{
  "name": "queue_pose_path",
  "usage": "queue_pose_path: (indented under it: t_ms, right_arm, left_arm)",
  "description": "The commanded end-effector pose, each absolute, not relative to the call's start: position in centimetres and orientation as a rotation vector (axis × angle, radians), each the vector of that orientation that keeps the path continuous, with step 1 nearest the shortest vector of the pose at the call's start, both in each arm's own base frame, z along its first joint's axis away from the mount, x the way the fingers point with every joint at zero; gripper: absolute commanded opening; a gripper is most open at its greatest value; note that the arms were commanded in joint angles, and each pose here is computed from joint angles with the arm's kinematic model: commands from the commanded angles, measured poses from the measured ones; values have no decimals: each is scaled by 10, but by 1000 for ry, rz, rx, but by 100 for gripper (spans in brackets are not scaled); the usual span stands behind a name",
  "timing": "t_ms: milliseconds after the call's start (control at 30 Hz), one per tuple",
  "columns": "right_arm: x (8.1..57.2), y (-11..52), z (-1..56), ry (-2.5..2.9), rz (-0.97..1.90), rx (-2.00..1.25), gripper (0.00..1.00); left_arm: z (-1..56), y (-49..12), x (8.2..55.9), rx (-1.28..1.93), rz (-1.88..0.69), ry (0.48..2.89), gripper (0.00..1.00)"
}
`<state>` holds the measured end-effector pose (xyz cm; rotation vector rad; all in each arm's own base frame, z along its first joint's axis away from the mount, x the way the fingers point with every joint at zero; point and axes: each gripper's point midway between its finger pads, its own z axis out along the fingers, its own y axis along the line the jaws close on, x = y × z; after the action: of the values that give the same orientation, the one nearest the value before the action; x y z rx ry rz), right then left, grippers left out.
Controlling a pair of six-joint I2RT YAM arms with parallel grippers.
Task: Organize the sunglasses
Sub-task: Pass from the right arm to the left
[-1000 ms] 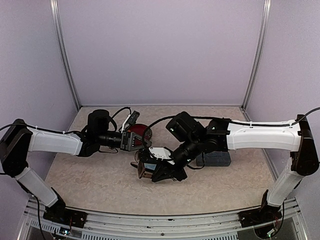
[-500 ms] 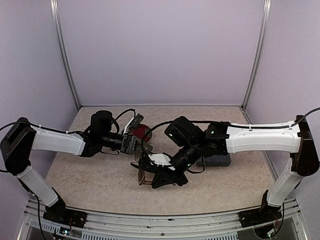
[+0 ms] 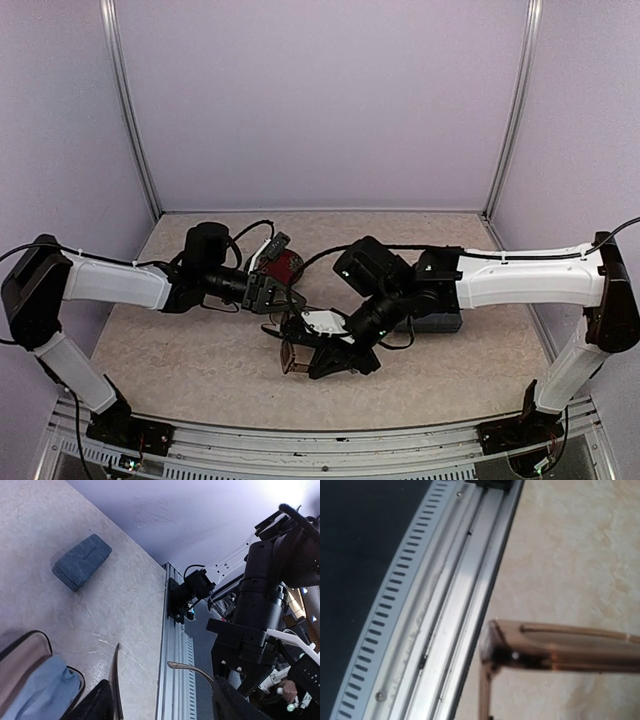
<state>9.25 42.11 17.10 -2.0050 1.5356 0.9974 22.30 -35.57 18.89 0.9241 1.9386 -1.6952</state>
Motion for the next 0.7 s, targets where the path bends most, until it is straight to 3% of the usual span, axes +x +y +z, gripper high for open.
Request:
queue_pose_path:
  t_ms: [0, 133, 300, 667]
  right_arm:
    - [100, 415, 176, 1583, 960, -1952, 0]
    - [108, 414, 174, 1655, 919, -1915, 0]
    - [129, 417, 173, 1805, 870, -1805, 0]
    - [155, 418, 190, 1989, 1137, -1629, 0]
  left_arm:
    - [215, -344, 252, 783, -1542, 1879, 72]
    - [233, -319, 280, 592, -1328, 1838, 83]
    - [246, -287, 284, 434, -1066, 1789, 86]
    - [237, -282, 226, 670, -667, 1647, 86]
